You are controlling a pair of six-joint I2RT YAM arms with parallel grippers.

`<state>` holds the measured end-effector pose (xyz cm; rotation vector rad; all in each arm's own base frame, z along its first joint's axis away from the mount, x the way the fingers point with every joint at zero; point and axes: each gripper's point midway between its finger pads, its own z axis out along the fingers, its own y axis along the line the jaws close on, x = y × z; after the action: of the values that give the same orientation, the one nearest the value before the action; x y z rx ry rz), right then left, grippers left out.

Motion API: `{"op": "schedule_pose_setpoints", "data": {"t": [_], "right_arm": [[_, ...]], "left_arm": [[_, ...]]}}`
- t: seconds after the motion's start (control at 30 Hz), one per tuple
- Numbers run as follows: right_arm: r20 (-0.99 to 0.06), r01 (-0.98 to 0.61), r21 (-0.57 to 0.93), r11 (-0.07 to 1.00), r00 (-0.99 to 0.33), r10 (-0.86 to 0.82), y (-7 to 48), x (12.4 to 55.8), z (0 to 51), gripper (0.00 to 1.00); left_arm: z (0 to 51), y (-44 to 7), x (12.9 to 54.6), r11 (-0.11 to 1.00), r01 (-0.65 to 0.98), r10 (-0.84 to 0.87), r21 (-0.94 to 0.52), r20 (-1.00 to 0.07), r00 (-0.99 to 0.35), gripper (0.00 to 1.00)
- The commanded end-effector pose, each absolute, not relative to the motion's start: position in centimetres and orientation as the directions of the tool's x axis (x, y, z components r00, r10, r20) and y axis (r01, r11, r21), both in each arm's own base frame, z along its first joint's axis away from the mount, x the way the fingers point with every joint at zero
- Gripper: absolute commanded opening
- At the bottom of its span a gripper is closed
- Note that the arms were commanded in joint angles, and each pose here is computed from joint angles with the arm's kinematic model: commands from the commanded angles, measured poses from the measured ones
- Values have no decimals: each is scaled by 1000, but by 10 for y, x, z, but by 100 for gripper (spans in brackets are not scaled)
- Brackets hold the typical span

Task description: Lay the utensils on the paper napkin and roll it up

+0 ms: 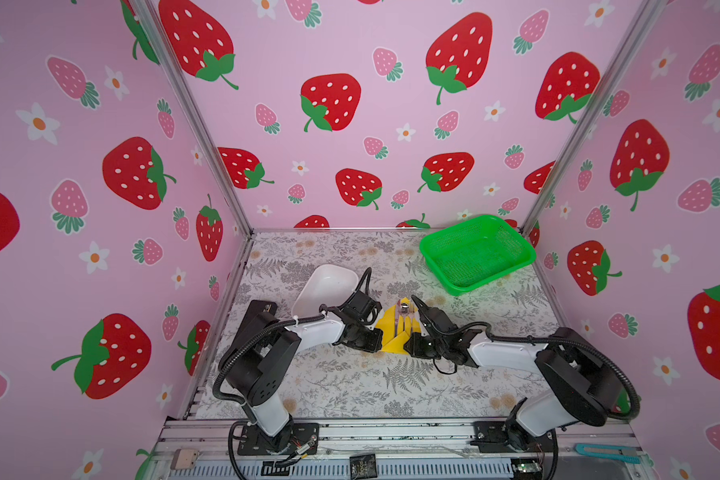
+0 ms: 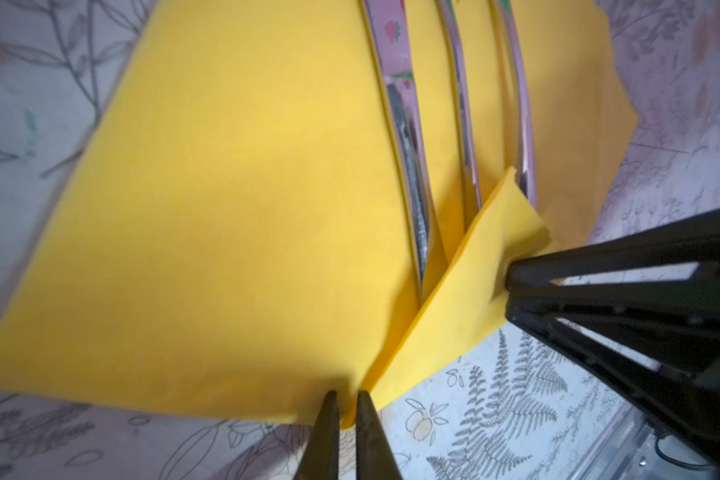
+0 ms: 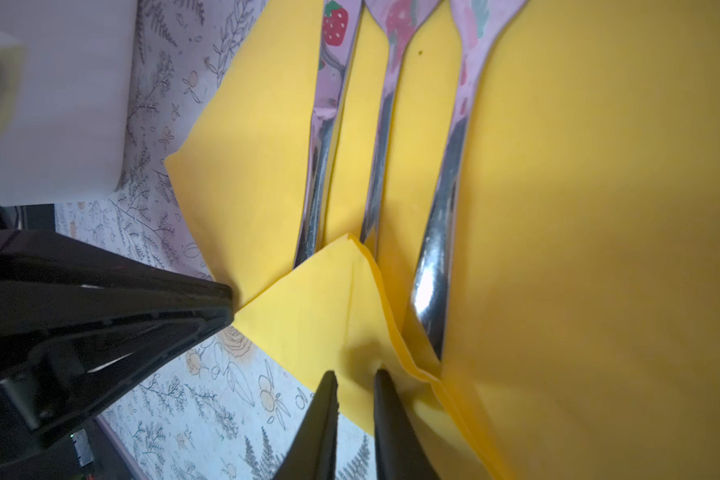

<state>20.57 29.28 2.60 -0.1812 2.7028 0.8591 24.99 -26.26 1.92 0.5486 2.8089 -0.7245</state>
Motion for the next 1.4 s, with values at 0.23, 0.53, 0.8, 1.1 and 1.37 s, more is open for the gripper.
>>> {"op": "schedule_pose_setpoints", "data": {"t": [0.23,0.53,0.8,1.1,1.37], "right_arm": [[-325,-194,533,824,-945,-12,293,210,30,20],[-327,-169,524,835,-945,14,289,213,31,20],[-329,-161,530,832,-944,27,288,213,34,20],[-333,-127,517,846,-941,62,269,211,36,22],[-310,-124,489,863,-950,39,255,202,25,21]], "left_arm": [[70,-269,258,788,427,256,-444,-395,-883,14],[84,-326,253,692,436,235,-575,-392,-889,7],[57,-329,259,764,356,193,-538,-336,-922,0],[31,-321,262,815,306,173,-493,-296,-939,0],[30,-315,260,826,290,161,-483,-291,-943,0]]}}
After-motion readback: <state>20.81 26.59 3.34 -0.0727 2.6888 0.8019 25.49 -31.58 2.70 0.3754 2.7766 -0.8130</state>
